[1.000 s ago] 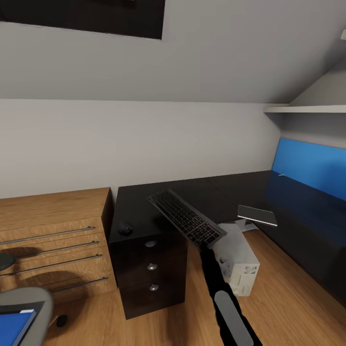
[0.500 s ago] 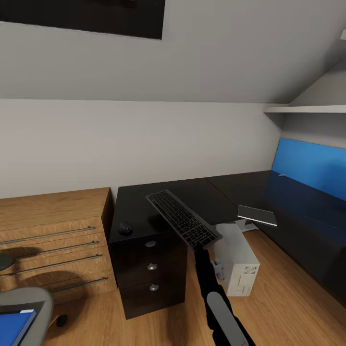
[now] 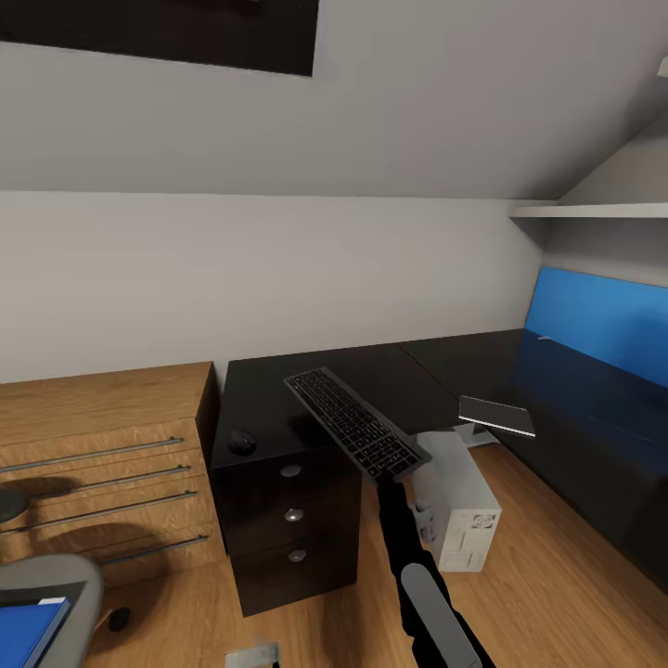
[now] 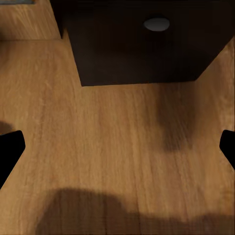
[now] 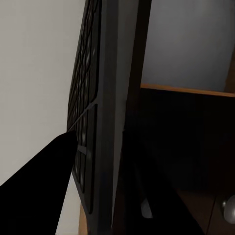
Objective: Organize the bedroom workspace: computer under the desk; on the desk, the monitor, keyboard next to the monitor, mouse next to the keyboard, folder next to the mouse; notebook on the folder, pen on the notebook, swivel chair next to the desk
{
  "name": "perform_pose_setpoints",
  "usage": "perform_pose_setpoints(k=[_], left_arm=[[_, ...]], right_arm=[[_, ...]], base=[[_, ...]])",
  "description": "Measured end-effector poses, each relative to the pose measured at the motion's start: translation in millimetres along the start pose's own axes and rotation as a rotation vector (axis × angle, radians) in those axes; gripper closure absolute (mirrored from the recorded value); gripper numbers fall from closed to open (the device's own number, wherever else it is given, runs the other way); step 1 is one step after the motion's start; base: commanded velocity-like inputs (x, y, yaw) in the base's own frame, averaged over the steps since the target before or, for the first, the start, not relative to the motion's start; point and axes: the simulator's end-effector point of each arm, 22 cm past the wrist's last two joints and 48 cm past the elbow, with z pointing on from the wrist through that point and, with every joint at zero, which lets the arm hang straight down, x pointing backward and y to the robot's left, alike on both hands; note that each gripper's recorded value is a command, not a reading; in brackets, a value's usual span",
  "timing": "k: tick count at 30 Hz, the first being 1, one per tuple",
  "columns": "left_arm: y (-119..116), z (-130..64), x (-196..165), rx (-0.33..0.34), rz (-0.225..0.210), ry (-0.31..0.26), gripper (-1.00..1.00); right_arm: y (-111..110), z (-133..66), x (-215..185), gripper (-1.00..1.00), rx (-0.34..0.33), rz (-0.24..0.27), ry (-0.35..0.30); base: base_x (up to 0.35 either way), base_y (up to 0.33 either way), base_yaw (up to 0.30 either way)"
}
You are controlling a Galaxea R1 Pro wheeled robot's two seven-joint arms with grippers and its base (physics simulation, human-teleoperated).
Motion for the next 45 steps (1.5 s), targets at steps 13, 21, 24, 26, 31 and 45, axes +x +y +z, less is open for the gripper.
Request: perform_pose_setpoints(k=[13, 21, 24, 26, 31, 45], left_arm=[[21.4, -3.4, -25.7, -0.052, -0.013, -0.053, -1.00], [36.3, -5.1, -28.3, -0.114, -0.021, -0.056, -1.00], [36.2, -5.3, -28.2, -0.115, -0.021, -0.057, -1.00], [36.2, -5.4, -28.2, -0.115, -0.021, -0.057, -1.00], [36.0, -5.9, -29.9, -0.114, -0.021, -0.061, -1.00], [16.7, -16.8, -58.2, -0.062, -0.051, -0.118, -1.00]], right_arm=[[-0.1, 0.1, -0.6, 1.00, 0.000, -0.002, -0.001], [-1.1, 0.3, -3.0, 1.00, 0.000, -0.006, -0.002], [-1.5, 0.4, -3.5, 1.00, 0.001, -0.007, -0.003], [-1.5, 0.3, -3.6, 1.00, 0.001, -0.007, -0.004], [0.2, -0.2, -3.9, 1.00, -0.002, -0.008, -0.004], [6.1, -2.0, -5.8, 1.00, -0.013, -0.007, -0.008]], base=[[0.000, 0.000, 0.000], [0.000, 0.000, 0.000], [0.000, 0.000, 0.002], [0.000, 0.000, 0.035], [0.000, 0.000, 0.125], [0.000, 0.000, 0.143]])
